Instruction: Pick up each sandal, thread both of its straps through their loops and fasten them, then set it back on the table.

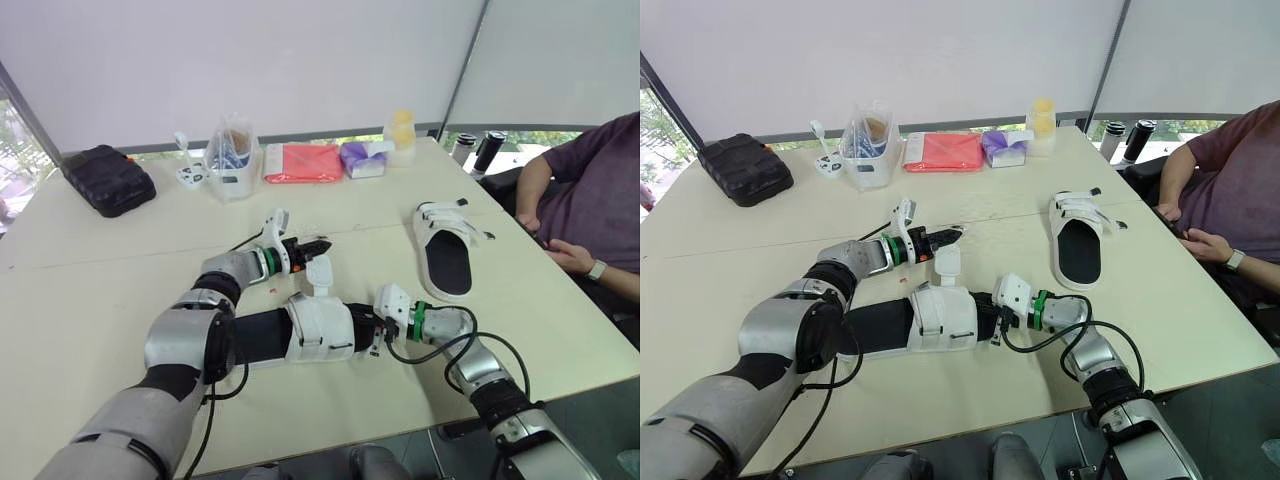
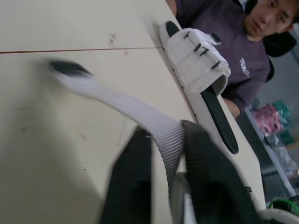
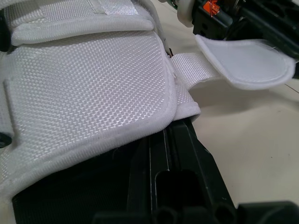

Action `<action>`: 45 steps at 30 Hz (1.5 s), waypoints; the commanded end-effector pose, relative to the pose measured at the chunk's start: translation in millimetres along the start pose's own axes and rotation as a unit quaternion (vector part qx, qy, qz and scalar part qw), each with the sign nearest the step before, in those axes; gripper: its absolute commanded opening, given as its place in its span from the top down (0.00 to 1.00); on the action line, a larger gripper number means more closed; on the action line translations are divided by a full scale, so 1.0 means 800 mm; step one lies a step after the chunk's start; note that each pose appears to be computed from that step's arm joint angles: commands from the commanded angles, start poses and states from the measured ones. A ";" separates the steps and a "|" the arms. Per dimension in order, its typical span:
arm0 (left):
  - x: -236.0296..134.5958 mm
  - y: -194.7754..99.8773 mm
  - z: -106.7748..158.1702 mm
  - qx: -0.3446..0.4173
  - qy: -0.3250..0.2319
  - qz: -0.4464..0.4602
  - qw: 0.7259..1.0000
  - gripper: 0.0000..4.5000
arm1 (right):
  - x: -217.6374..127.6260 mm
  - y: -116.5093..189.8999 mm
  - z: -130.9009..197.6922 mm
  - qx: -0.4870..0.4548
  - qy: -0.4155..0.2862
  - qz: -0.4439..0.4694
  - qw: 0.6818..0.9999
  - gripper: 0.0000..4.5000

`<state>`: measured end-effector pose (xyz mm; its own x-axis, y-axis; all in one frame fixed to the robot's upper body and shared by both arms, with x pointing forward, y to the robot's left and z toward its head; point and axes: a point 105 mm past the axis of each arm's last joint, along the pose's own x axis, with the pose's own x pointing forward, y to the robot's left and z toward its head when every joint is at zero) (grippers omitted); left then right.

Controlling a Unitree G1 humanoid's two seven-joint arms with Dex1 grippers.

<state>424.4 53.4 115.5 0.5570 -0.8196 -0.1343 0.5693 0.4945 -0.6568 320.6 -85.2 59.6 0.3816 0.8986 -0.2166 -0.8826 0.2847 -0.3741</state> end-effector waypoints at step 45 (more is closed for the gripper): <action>-0.083 -0.124 -0.017 0.902 -0.175 -0.191 0.346 0.99 | -0.011 0.052 -0.082 0.069 0.123 0.067 0.988 1.00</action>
<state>326.5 51.1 160.4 0.1220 -0.9911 -0.0538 -0.0472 -0.0599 0.9971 323.4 -85.4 61.1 0.3612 0.9041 -0.2284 -0.8869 0.2574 -0.3837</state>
